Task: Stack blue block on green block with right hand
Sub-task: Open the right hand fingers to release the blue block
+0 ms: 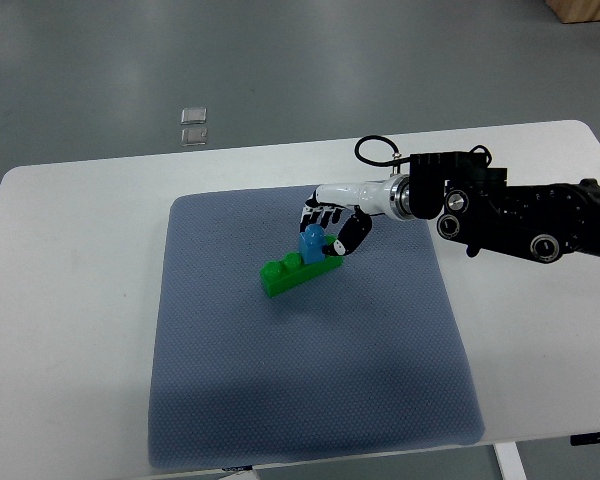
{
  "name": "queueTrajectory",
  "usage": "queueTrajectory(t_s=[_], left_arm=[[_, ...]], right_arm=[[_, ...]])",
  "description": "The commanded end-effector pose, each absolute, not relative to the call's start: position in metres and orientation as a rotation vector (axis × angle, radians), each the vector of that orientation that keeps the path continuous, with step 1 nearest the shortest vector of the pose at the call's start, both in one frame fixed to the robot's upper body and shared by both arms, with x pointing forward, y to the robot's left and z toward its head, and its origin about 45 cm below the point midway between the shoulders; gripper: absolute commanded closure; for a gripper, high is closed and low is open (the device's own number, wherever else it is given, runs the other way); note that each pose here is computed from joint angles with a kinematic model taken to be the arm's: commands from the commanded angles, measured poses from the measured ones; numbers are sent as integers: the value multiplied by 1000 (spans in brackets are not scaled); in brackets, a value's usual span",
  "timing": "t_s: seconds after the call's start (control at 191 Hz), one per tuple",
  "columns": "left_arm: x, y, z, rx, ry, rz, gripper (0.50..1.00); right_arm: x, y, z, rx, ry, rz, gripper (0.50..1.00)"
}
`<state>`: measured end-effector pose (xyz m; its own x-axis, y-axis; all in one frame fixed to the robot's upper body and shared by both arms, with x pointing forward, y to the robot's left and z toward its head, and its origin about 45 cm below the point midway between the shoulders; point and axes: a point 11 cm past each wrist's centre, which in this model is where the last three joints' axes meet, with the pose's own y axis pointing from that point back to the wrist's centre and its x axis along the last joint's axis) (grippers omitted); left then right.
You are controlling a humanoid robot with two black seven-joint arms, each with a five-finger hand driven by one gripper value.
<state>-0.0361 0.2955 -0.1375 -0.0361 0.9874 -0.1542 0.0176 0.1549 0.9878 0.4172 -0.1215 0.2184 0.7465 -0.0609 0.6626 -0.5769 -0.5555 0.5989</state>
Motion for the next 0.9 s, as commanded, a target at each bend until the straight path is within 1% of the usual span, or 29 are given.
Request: queueTrajectory(t_s=[0.0, 0.084, 0.674, 0.893], left_arm=[[-36, 296, -138, 1092, 1319, 1109, 500], [-36, 296, -138, 1093, 1318, 1108, 500], [-37, 296, -137, 1092, 1320, 1109, 500], [-37, 295, -137, 1092, 1320, 1106, 500]], right_arm=[[417, -122, 219, 2073, -478, 743, 654], [417, -122, 219, 2073, -478, 743, 638], [419, -122, 222, 2075, -490, 749, 640], [423, -119, 233, 2078, -499, 768, 640]])
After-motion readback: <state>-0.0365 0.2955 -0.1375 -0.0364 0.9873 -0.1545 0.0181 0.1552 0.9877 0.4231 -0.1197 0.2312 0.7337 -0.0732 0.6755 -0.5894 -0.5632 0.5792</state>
